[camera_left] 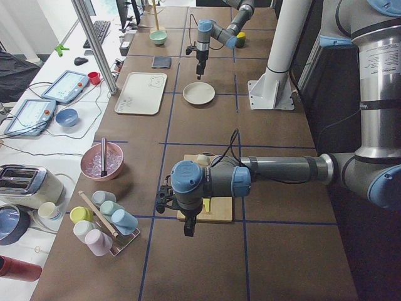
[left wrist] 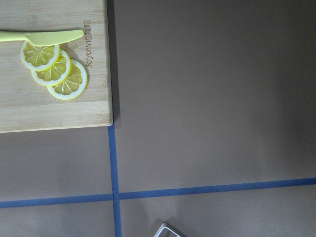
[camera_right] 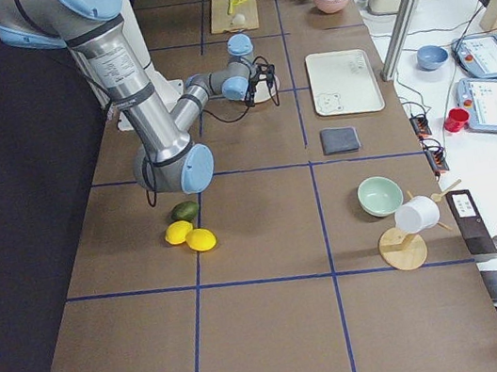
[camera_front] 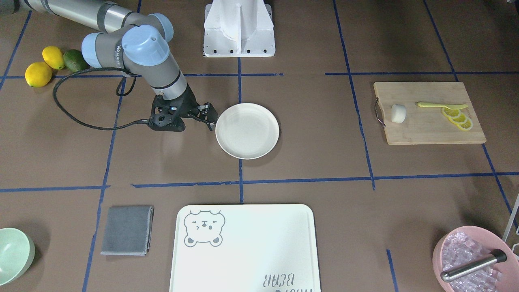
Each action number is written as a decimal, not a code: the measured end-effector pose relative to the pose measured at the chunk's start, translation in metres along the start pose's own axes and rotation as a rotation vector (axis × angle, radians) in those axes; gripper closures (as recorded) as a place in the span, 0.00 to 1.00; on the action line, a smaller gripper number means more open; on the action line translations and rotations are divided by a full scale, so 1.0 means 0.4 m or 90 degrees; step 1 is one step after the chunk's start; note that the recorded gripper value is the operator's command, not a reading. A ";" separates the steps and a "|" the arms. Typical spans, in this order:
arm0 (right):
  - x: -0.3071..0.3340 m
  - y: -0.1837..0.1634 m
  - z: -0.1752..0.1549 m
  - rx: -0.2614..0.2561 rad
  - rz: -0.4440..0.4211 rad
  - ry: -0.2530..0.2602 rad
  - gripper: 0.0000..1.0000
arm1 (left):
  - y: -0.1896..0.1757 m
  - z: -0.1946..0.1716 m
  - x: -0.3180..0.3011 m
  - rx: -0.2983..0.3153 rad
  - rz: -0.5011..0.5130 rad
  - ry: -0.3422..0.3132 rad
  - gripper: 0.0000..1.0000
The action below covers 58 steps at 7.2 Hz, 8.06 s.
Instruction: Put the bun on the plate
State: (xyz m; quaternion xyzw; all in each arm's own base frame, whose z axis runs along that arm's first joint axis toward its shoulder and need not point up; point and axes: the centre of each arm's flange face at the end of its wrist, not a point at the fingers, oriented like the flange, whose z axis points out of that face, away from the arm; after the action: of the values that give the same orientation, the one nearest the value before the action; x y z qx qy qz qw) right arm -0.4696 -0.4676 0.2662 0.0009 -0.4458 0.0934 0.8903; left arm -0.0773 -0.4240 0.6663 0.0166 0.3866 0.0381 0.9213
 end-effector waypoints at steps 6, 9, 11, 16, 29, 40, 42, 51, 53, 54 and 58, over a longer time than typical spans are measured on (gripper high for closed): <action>0.807 -0.382 -0.405 -0.026 -0.246 0.089 0.00 | -0.035 0.018 0.043 0.000 0.033 -0.005 0.00; 1.254 -0.331 -0.501 -0.060 -0.311 0.121 0.00 | -0.045 0.011 0.050 0.019 0.052 -0.008 0.00; 1.495 -0.228 -0.505 -0.085 -0.252 0.125 0.00 | -0.062 0.006 0.061 0.023 0.058 -0.005 0.00; 1.618 -0.141 -0.510 -0.087 -0.195 0.126 0.00 | -0.141 0.004 0.151 0.049 0.116 0.001 0.00; 1.621 -0.135 -0.509 -0.088 -0.193 0.120 0.00 | -0.005 0.432 0.858 0.068 0.077 0.049 0.63; 1.623 -0.128 -0.501 -0.090 -0.187 0.104 0.00 | -0.172 0.338 1.972 0.067 -0.128 0.033 0.62; 1.624 -0.128 -0.501 -0.091 -0.186 0.103 0.00 | -0.175 0.345 2.092 0.069 -0.136 0.054 0.56; 1.621 -0.128 -0.502 -0.090 -0.188 0.101 0.00 | -0.225 0.219 1.833 0.099 -0.025 0.042 0.01; 1.621 -0.128 -0.502 -0.090 -0.189 0.101 0.00 | -0.208 0.064 1.495 0.082 0.060 0.016 0.01; 1.622 -0.128 -0.502 -0.090 -0.188 0.101 0.00 | -0.217 0.004 1.320 0.071 0.095 0.006 0.01; 1.623 -0.128 -0.501 -0.091 -0.188 0.101 0.00 | -0.204 -0.092 0.516 0.016 0.164 0.018 0.00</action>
State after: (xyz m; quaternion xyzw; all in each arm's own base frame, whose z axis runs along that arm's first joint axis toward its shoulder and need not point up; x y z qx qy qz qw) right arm 0.0777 -0.3933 0.6650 -0.0040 -0.3744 -0.0706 0.9246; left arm 0.0452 -0.4881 0.4887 0.0771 0.3944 0.1512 0.9031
